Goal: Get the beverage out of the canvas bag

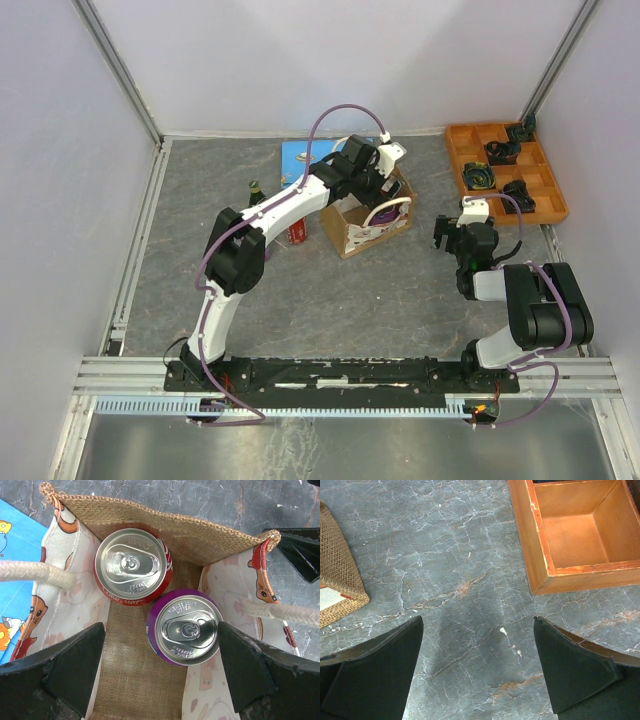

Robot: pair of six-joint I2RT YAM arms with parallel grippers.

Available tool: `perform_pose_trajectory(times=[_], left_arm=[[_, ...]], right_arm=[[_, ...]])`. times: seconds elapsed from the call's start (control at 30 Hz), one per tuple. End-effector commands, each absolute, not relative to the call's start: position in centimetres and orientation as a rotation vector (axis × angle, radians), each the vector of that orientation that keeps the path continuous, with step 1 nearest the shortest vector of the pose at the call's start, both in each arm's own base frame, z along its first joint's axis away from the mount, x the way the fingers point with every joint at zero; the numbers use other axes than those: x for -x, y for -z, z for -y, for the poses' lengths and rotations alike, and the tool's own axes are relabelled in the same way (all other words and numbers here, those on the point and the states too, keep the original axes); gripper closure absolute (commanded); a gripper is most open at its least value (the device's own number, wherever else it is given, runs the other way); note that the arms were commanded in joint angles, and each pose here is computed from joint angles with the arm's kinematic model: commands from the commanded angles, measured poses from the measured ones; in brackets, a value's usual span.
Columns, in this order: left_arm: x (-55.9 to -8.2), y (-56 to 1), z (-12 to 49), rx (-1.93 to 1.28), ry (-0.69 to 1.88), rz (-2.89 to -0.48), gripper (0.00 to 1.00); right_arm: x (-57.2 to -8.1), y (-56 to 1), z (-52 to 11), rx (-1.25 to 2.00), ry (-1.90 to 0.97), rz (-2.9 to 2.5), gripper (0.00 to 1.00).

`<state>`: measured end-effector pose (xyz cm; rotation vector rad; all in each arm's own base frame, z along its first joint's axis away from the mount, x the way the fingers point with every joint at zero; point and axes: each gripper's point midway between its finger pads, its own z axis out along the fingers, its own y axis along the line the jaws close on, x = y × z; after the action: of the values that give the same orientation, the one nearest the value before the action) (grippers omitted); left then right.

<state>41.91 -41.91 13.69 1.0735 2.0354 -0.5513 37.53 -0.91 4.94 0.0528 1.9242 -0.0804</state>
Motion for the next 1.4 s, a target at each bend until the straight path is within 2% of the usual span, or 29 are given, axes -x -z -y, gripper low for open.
perform_pose_trajectory(times=[0.0, 0.43, 0.77, 1.37], left_arm=[[-42.4, -16.1, 42.4, -1.092, 0.534, -1.965, 0.01], [-42.3, -21.4, 42.4, -1.060, 0.546, -1.897, 0.01], [-40.9, -18.3, 42.9, -1.078, 0.623, -1.957, 0.01], [-40.2, -12.4, 42.5, -1.105, 0.603, -2.063, 0.01]], right_arm=[[-38.8, -6.9, 0.9, -0.047, 0.075, -1.855, 0.01], [-38.8, -6.9, 0.9, -0.048, 0.074, -1.856, 0.01], [-38.8, -6.9, 0.9, -0.048, 0.074, -1.857, 0.01], [-38.8, -6.9, 0.9, -0.049, 0.073, -1.855, 0.01]])
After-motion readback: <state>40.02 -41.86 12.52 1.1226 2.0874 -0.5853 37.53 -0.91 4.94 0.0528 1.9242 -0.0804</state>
